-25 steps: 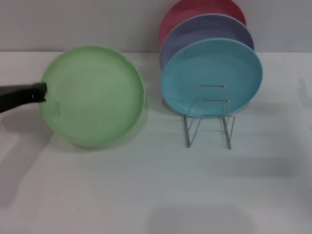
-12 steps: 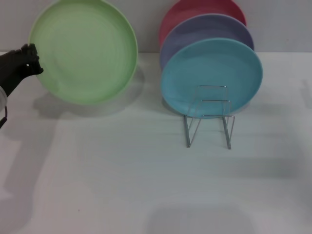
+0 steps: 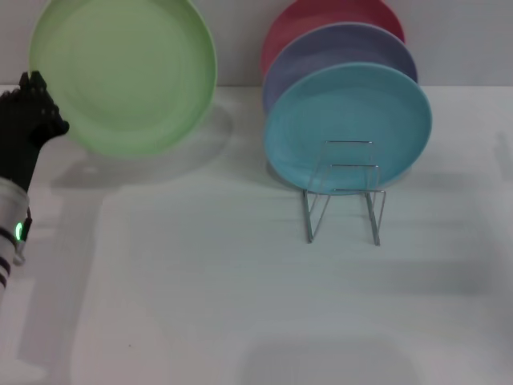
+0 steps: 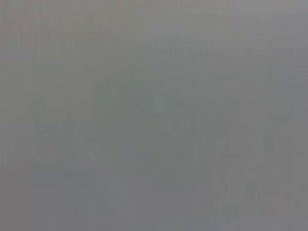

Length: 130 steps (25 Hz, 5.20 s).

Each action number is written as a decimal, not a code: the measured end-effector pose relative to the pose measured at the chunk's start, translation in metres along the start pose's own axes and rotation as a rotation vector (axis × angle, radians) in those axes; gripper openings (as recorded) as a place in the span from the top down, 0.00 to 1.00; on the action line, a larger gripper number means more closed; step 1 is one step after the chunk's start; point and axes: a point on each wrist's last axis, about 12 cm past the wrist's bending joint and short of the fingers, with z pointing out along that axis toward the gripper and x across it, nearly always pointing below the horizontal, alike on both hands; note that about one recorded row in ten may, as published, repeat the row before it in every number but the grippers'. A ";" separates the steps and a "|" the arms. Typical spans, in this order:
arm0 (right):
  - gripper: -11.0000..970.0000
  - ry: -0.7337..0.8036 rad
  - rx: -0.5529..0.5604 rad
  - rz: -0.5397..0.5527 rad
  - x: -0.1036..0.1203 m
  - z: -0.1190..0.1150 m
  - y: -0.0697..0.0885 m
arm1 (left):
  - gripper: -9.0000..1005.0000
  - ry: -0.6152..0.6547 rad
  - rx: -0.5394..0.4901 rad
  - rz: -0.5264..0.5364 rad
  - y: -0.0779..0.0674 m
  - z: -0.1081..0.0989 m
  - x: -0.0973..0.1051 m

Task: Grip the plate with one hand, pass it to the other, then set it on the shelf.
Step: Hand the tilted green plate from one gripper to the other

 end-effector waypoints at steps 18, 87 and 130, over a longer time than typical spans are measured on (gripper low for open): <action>0.28 -0.037 -0.176 0.053 0.000 -0.032 0.026 | 0.96 -0.104 0.078 -0.069 0.013 -0.066 0.048; 0.38 0.313 -0.788 0.004 0.041 -0.011 0.194 | 0.96 -0.098 -0.037 0.367 -0.056 -0.122 0.045; 0.80 0.315 -0.779 -0.039 0.042 0.000 0.201 | 0.95 -0.098 -0.030 0.446 -0.058 -0.121 0.046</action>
